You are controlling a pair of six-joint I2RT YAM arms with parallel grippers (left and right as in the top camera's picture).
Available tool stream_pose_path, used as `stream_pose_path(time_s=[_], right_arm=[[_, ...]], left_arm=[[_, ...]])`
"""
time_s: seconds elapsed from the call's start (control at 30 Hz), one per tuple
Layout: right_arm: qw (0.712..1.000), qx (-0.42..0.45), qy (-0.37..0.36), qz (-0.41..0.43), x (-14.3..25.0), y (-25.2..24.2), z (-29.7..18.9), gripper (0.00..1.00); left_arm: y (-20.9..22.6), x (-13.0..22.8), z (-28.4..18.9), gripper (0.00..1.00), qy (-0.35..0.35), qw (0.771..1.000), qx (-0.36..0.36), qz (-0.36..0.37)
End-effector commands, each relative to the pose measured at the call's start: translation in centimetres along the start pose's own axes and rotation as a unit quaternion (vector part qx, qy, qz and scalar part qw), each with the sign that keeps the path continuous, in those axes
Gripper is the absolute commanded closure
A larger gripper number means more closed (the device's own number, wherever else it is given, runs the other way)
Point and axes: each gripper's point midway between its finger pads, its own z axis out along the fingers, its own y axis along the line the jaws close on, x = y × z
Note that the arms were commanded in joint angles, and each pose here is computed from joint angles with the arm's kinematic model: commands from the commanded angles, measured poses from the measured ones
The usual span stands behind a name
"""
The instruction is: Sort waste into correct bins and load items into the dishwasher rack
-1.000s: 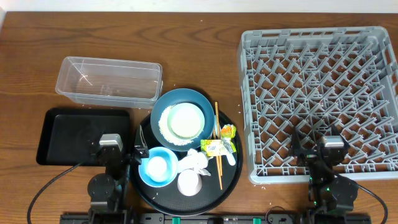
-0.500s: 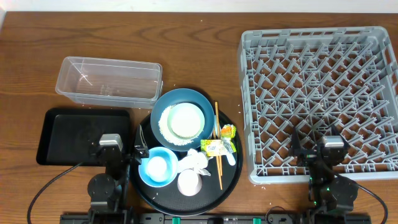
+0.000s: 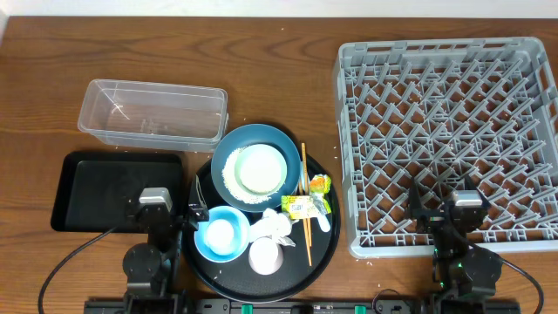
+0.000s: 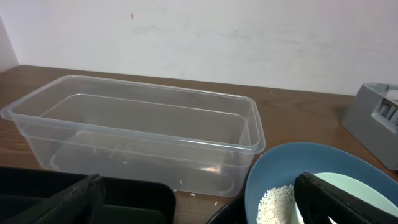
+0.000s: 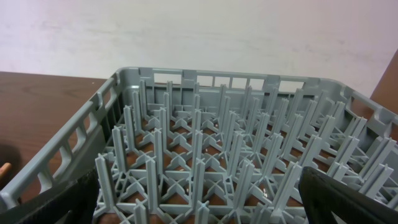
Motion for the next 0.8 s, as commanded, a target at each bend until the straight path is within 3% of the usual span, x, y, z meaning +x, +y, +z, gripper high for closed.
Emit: stream_pose_path(time_s=[0.0, 0.77], right_arm=[[1.0, -0.001, 0.0, -0.006, 0.04, 0.05, -0.02, 0.01], [1.0, -0.001, 0.0, 0.01, 0.03, 0.04, -0.02, 0.01]], left_arm=[[0.09, 1.4, 0.01, 0.02, 0.024, 1.0, 0.001, 0.006], [0.09, 1.33, 0.02, 0.02, 0.022, 1.0, 0.0, -0.002]])
